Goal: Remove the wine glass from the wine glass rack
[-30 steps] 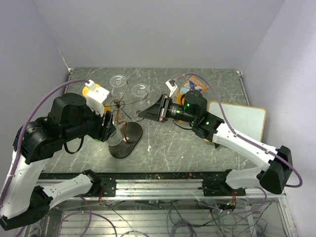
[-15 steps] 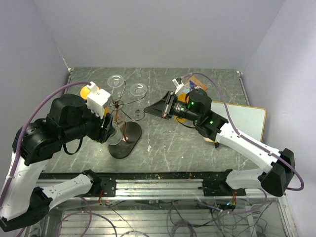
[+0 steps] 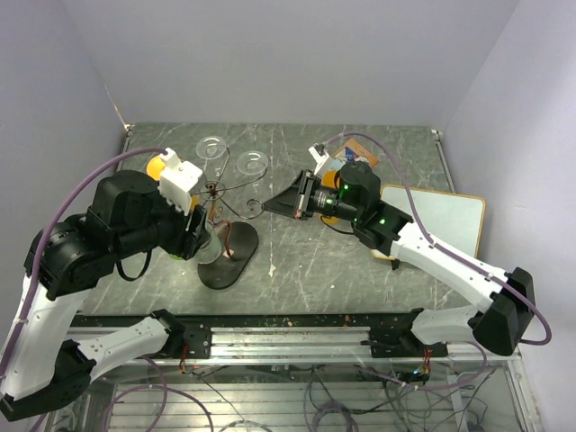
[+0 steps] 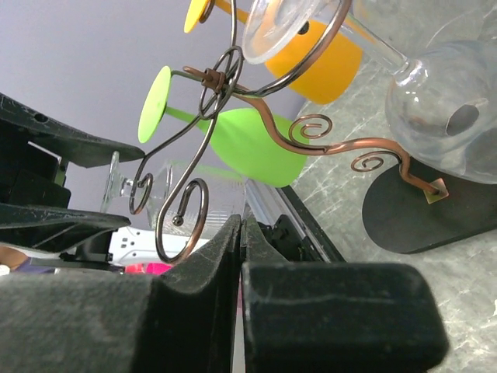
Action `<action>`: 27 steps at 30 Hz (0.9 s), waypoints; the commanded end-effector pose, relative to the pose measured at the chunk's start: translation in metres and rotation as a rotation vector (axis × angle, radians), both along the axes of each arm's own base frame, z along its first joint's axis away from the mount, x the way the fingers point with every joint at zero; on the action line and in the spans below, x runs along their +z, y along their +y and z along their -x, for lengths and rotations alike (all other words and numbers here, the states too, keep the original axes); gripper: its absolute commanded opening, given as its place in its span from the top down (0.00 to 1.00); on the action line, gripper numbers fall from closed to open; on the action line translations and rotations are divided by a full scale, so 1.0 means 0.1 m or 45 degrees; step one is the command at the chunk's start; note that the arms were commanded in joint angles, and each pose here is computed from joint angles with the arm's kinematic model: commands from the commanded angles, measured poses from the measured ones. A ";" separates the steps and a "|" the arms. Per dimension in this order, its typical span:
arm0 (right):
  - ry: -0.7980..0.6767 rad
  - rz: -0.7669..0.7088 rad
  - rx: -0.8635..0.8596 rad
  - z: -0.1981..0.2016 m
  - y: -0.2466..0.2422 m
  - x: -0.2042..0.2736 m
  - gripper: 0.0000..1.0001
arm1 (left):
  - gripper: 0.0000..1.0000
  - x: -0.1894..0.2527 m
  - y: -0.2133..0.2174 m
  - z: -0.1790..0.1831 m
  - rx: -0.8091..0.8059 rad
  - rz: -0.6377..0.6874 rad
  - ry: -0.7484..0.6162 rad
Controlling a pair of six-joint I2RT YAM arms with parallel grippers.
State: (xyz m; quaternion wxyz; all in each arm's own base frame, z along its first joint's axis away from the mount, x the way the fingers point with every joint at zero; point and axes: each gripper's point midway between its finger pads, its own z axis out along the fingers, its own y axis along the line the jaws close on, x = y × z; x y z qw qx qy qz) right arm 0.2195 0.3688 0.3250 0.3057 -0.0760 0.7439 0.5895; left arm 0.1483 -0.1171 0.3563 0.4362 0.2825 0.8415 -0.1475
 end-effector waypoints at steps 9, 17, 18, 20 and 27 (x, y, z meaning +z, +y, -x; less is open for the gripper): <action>-0.917 0.317 0.116 -0.03 -0.28 0.29 0.51 | 0.93 0.22 -0.16 0.00 -0.036 0.158 -0.057; -1.644 0.342 0.320 0.12 -0.27 0.57 0.44 | 0.93 0.17 -0.11 0.00 -0.014 0.119 -0.038; -1.718 0.318 0.348 0.17 -0.25 0.61 0.41 | 0.93 0.17 -0.10 0.00 -0.016 0.114 -0.042; -1.870 0.289 0.433 0.27 -0.19 0.61 0.38 | 0.93 0.16 -0.09 -0.01 -0.021 0.096 -0.048; -2.330 0.286 0.625 0.48 0.01 0.51 0.42 | 0.93 0.07 -0.03 -0.06 0.016 0.043 -0.049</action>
